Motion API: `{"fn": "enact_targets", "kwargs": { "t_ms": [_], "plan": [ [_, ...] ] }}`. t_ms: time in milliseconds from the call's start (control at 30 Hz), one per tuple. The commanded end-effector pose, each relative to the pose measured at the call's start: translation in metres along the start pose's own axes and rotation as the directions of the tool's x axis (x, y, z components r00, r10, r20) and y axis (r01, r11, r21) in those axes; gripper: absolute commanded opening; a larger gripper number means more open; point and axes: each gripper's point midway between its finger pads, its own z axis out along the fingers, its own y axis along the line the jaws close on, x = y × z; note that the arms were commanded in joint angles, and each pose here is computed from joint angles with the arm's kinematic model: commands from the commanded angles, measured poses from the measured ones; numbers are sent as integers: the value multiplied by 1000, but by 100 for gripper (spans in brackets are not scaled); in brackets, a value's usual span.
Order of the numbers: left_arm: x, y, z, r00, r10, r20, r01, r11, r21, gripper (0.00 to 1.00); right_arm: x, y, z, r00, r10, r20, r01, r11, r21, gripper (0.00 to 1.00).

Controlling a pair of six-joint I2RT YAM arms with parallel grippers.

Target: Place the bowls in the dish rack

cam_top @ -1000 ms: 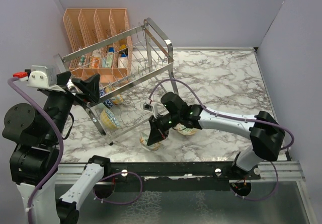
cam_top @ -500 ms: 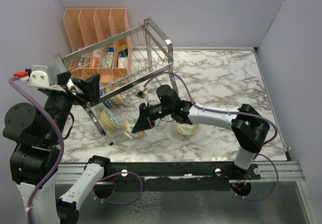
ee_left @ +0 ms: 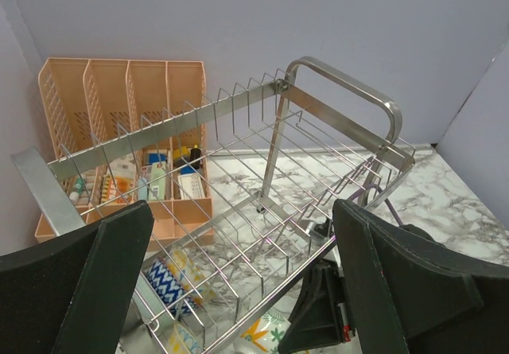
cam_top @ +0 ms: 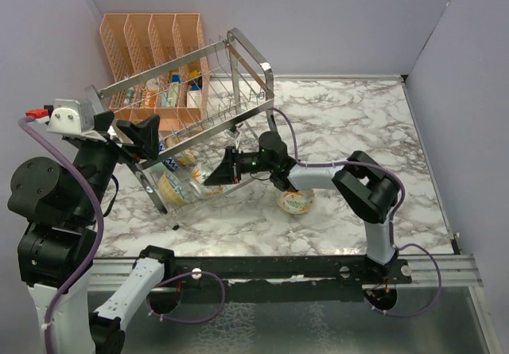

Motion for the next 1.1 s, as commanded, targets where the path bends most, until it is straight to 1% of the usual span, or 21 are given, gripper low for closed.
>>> {"fn": "enact_targets", "kwargs": {
  "t_ms": [0,133,267,533,733,967,1067],
  "plan": [
    [-4,2,1,1000,10,12,-10,1000,-12,99,-34,17,7,993,-16,115,30,992,-122,1],
    [-6,2,2,1000,11,14,-11,1000,-11,99,-45,14,13,990,-3,143,20,993,-119,1],
    [-6,1,3,1000,11,14,-11,1000,-6,99,-51,7,21,988,42,151,-23,992,-125,1],
    [-5,3,1,1000,18,14,-17,1000,-18,99,-38,-16,30,978,162,130,-139,975,-171,1],
    [-2,3,2,1000,18,7,-18,1000,-17,99,-36,-20,33,976,177,126,-151,970,-189,1],
    [-1,4,2,1000,23,6,-22,1000,-20,99,-31,-24,40,968,229,106,-202,955,-219,1],
    [-1,5,1,1000,24,6,-24,999,-23,99,-25,-29,48,967,242,86,-221,954,-201,1]
  ]
}}
